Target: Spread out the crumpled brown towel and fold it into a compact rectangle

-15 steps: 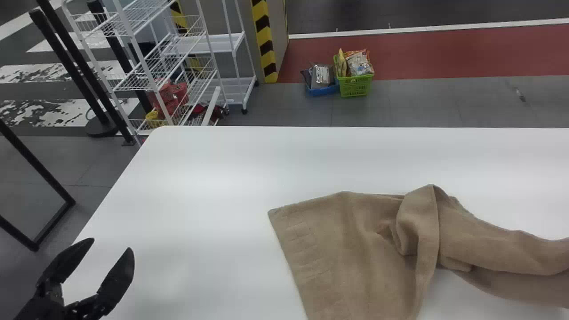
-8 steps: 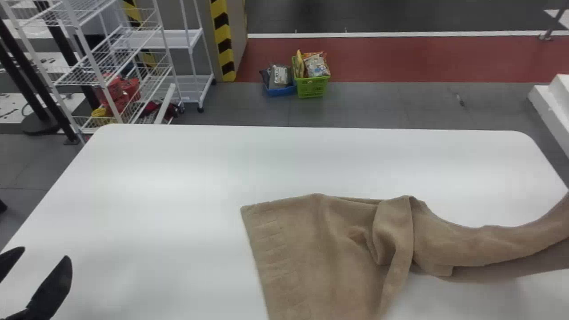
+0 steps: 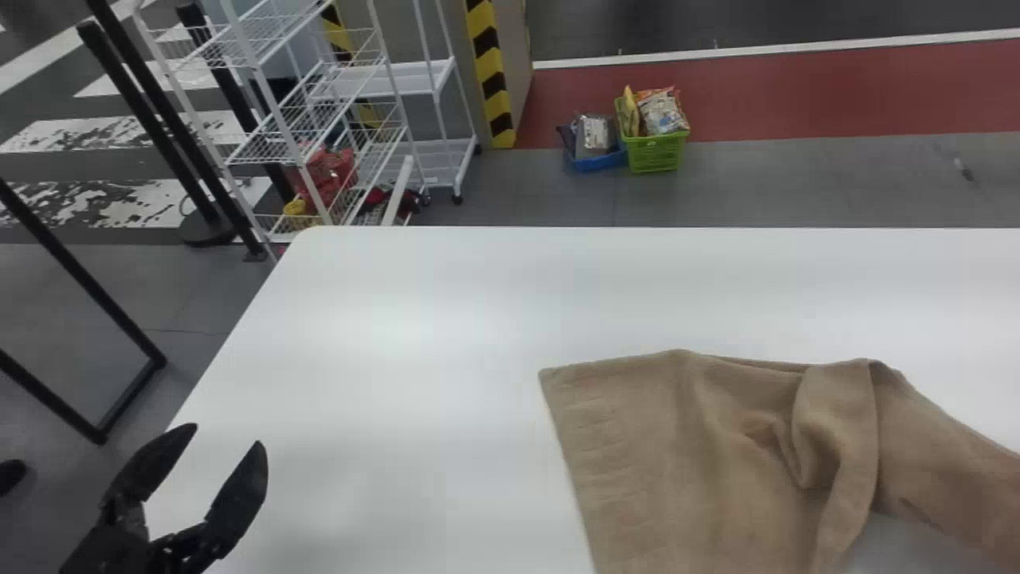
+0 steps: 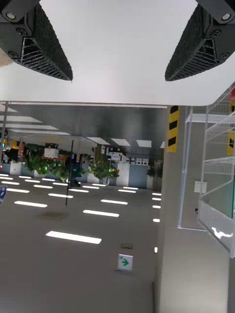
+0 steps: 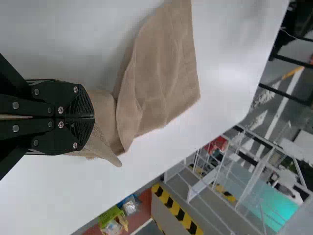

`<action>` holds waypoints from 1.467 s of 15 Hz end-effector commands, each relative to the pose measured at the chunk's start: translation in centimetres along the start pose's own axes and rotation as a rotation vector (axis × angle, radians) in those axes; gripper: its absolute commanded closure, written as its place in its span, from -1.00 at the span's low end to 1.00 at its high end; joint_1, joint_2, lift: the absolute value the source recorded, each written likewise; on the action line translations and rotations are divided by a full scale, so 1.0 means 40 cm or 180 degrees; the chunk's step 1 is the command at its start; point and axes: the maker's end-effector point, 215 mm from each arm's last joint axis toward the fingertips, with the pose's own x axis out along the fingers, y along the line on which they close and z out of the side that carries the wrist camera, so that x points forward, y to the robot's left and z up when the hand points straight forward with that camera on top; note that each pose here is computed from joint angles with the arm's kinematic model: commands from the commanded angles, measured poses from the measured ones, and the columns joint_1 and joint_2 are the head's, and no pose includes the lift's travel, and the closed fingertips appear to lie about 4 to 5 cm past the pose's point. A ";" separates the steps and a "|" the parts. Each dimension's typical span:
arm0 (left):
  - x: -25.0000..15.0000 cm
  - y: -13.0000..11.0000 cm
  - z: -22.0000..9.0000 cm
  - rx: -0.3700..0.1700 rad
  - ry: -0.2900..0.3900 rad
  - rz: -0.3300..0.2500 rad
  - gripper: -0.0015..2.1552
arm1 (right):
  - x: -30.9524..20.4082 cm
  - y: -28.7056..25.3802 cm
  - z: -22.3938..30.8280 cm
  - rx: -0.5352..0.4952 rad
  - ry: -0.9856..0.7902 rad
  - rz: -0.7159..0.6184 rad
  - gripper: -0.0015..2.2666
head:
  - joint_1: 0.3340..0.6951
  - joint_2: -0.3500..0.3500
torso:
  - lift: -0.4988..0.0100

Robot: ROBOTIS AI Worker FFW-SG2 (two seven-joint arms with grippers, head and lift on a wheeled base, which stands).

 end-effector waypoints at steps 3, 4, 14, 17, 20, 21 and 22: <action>0.007 -0.012 -0.003 -0.0006 0.0006 -0.0025 -0.88 | 0.009 0.130 -0.073 -0.0193 0.0468 0.0457 0.27 | 1.00 0.82 | 0.46; 0.008 -0.012 -0.002 0.0001 0.0007 -0.0028 -0.88 | 0.007 0.151 -0.091 -0.0204 0.0559 0.0530 0.27 | 1.00 0.81 | 0.46; 0.008 -0.021 0.004 0.0015 0.0012 -0.0052 -0.88 | -0.114 0.165 -0.198 0.0491 0.1084 0.0497 -0.99 | 1.00 0.48 | 0.46; 0.010 -0.023 0.001 0.0010 0.0018 -0.0059 -0.88 | -0.104 0.179 -0.176 0.0525 0.0974 0.0534 -0.96 | 1.00 0.45 | 0.46; 0.000 -0.017 -0.003 0.0005 0.0033 -0.0041 -0.88 | -0.159 0.062 -0.183 0.1052 0.0775 0.0027 -0.93 | 1.00 0.49 | 0.46; -0.003 -0.014 -0.007 -0.0014 0.0034 -0.0032 -0.88 | -0.199 -0.007 -0.230 0.1641 0.0706 -0.0339 -0.93 | 1.00 0.47 | 0.46; -0.004 -0.012 -0.011 -0.0026 0.0035 -0.0025 -0.88 | -0.225 -0.030 -0.300 0.2480 0.0687 -0.0579 -0.93 | 1.00 0.40 | 0.46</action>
